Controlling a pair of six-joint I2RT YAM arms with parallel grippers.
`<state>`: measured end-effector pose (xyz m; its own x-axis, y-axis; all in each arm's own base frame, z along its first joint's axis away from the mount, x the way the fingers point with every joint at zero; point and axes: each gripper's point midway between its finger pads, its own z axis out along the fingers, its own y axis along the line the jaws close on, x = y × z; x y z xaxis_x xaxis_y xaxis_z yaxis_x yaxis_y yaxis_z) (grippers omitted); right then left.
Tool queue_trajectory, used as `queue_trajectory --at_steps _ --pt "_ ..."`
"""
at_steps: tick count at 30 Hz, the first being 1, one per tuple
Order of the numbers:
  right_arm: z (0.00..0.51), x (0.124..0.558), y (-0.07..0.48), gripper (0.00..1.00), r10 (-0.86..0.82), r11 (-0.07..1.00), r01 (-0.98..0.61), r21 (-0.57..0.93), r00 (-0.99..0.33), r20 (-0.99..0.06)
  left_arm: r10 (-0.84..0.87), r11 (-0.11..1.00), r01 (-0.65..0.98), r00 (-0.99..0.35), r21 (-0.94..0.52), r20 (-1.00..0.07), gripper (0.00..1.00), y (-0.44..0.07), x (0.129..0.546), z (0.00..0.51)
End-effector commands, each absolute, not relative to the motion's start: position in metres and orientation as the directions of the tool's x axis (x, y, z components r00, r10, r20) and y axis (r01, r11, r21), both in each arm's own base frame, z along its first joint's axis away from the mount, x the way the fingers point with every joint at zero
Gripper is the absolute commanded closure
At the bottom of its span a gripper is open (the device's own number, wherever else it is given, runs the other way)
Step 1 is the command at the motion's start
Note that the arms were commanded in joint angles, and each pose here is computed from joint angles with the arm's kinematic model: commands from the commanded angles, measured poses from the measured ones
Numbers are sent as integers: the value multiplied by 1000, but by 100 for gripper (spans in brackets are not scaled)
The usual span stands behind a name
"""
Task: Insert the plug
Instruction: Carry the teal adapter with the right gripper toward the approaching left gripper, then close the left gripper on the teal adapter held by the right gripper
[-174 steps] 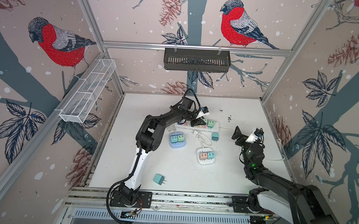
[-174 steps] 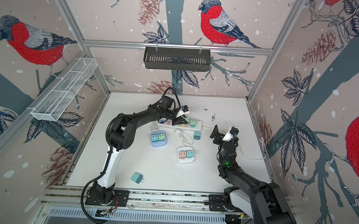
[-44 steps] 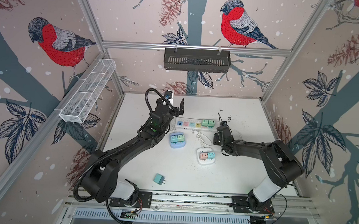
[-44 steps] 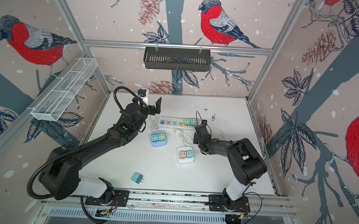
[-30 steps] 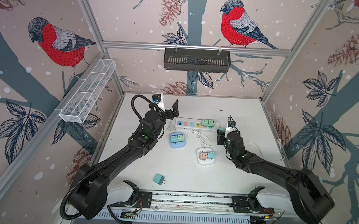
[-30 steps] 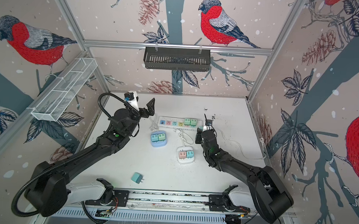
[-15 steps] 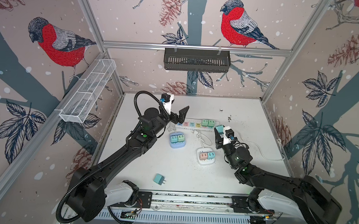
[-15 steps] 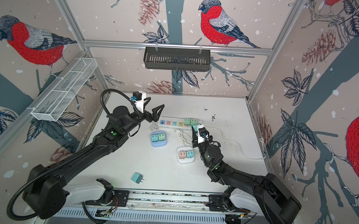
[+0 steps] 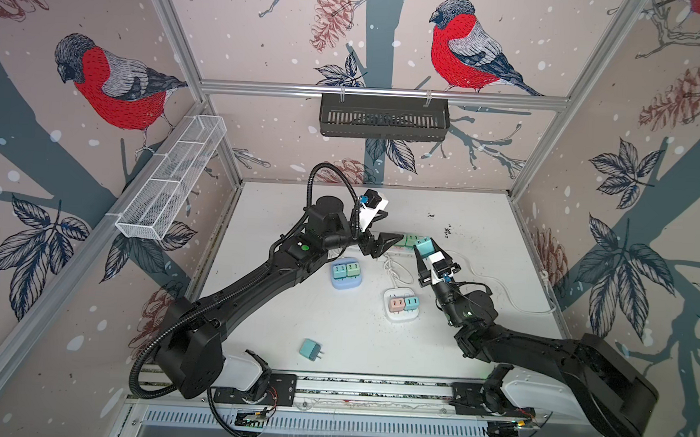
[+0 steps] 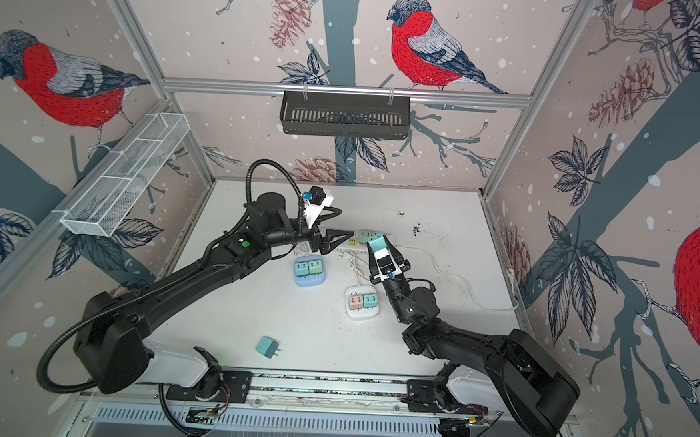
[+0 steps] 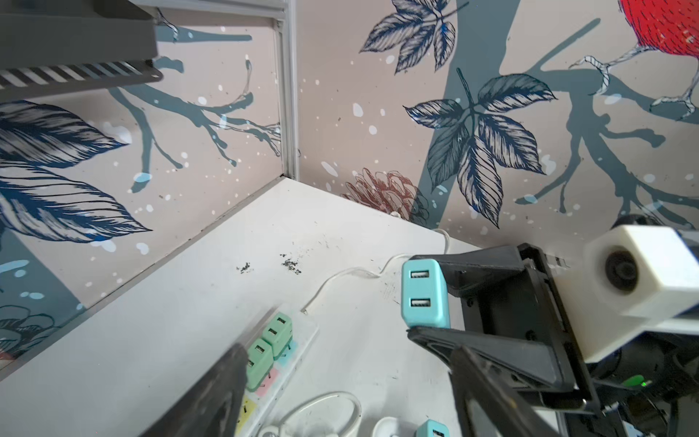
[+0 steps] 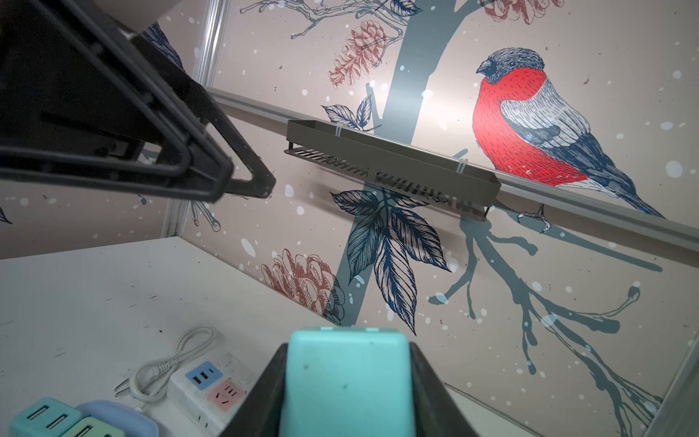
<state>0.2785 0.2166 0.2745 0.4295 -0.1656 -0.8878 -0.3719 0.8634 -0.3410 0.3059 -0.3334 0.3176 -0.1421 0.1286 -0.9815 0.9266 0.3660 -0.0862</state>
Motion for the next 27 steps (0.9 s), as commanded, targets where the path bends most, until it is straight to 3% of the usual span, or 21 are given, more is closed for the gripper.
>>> queue_trajectory --at_steps 1,13,27 --pt "292 272 221 97 -145 858 -365 -361 501 -853 169 293 951 -155 -100 -973 18 -341 296 311" --pt "290 271 245 97 -154 821 -405 -403 522 -839 221 175 977 -162 -124 -962 23 -362 279 301" --pt "295 269 261 96 -153 808 -409 -424 550 -821 259 150 979 -175 -140 -950 31 -368 279 293"
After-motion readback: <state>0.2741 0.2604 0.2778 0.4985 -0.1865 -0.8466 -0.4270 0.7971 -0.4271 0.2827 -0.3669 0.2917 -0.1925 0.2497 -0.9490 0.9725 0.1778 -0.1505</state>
